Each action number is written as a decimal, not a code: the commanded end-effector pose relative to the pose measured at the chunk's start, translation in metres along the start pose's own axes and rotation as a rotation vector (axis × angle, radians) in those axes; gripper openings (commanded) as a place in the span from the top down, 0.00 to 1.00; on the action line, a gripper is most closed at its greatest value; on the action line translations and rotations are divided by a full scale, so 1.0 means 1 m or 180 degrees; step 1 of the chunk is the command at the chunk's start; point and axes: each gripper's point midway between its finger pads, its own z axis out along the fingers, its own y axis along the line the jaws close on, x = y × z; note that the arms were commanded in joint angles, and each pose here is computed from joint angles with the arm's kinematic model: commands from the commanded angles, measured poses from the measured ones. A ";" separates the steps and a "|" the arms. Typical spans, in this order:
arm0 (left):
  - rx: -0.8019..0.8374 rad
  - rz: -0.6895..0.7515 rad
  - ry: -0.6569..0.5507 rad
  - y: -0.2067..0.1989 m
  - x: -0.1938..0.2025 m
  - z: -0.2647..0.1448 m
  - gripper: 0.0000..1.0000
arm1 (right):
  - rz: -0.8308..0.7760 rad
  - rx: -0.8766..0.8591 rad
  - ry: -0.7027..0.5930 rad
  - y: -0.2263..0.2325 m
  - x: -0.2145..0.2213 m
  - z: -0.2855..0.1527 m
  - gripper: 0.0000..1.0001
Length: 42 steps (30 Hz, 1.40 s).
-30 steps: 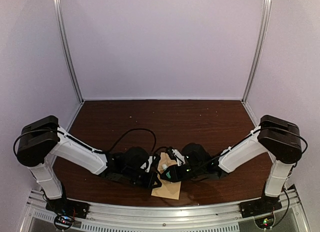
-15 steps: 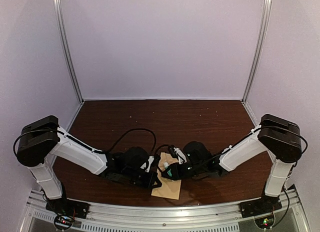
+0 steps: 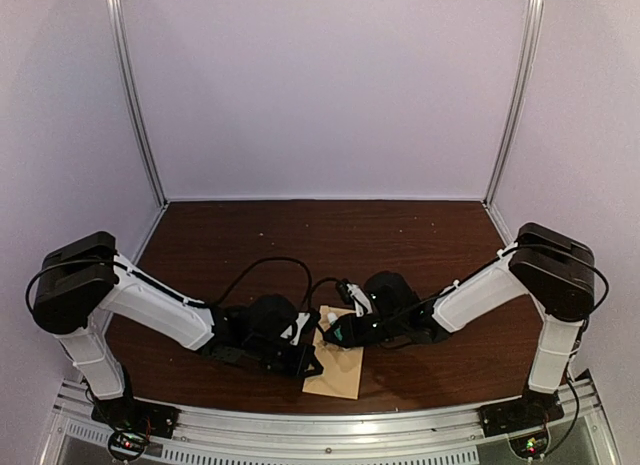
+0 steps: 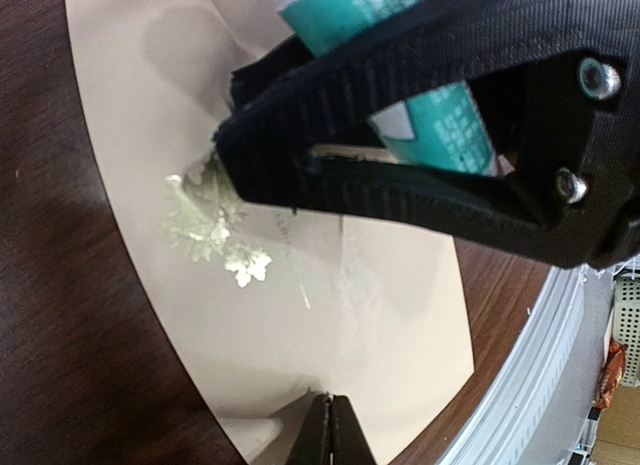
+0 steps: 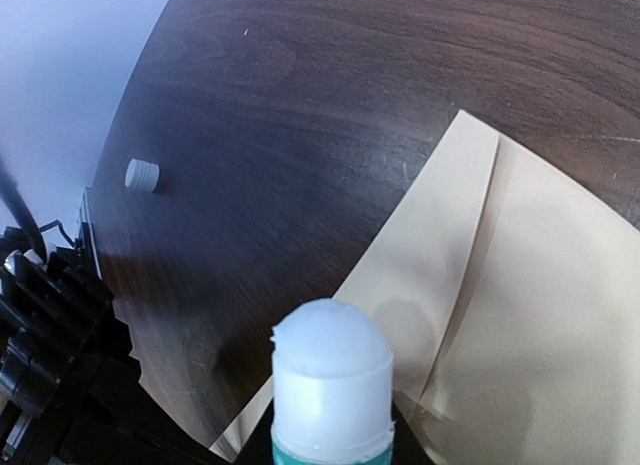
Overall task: Place the letter into the envelope and seal it
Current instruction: Seal the envelope flap on the envelope.
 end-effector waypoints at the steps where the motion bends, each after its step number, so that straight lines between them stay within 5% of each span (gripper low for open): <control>1: -0.0137 -0.0020 0.0015 0.009 0.006 -0.004 1.00 | 0.0032 0.0185 0.0235 -0.019 0.030 -0.002 1.00; 42: -0.0194 -0.0010 -0.0008 0.012 0.005 -0.006 1.00 | -0.0203 0.0148 0.0469 0.020 0.072 0.004 1.00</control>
